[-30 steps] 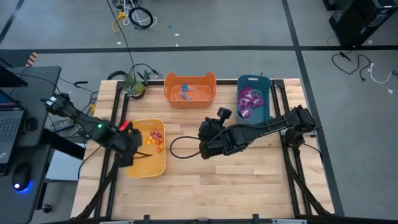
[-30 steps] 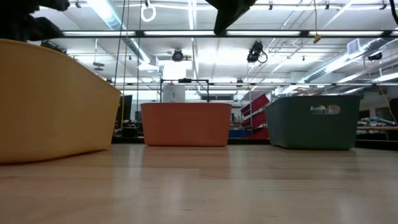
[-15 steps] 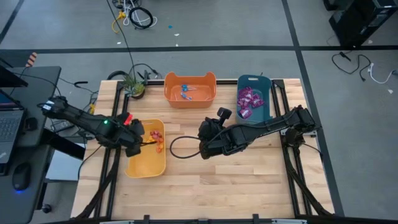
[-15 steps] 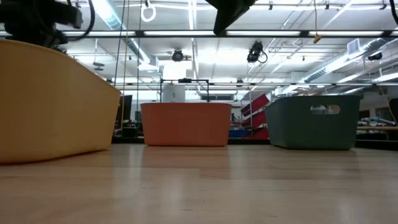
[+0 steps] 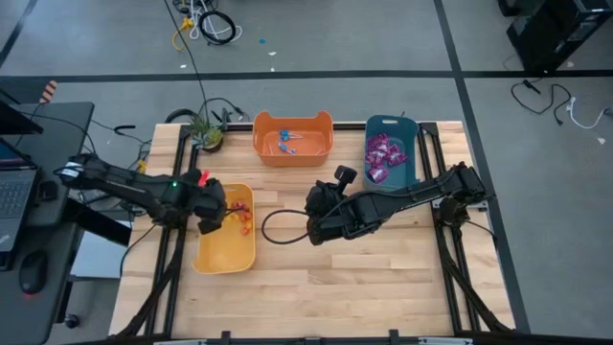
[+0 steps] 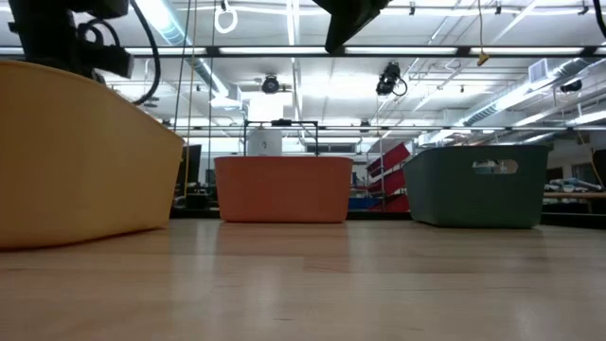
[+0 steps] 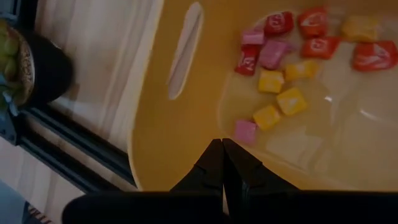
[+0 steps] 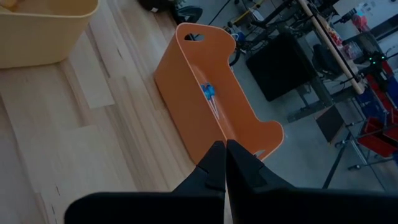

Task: Sort candy
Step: Move the orange bin to the left center

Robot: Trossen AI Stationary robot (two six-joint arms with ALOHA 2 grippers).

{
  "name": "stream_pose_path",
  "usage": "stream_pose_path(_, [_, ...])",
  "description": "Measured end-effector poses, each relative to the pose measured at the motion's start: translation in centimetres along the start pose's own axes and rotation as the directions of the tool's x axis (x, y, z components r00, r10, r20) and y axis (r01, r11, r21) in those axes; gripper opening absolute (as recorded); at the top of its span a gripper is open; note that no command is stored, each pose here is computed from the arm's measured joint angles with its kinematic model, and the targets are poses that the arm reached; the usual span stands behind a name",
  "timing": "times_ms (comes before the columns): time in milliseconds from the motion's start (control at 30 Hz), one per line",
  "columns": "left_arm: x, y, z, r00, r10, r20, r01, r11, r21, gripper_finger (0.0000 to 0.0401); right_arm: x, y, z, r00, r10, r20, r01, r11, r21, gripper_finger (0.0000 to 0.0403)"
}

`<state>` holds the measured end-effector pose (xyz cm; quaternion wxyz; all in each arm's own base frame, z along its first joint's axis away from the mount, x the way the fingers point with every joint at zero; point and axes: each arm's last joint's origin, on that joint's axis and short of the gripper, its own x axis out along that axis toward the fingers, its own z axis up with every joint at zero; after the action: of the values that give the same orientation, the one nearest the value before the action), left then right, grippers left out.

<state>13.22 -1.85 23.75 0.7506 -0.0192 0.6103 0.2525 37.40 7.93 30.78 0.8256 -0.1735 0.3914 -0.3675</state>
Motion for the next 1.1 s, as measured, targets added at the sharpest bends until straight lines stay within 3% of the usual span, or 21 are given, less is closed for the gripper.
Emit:
stream_pose_path(567, [1.5, 1.8, 0.6, 0.99, 0.142, 0.0, -0.141, 0.987, -0.072, 0.0, 0.0, 0.0, 0.0, 1.0, -0.001, 0.0, 0.001, 1.0, -0.001, 0.0001])
stream_pose_path(1100, [2.0, 3.1, 1.1, 0.983, 0.182, -0.03, -0.183, 0.982, -0.046, 0.0, 0.0, 0.0, 0.0, 1.0, -0.001, -0.001, 0.001, 1.0, -0.004, 0.0])
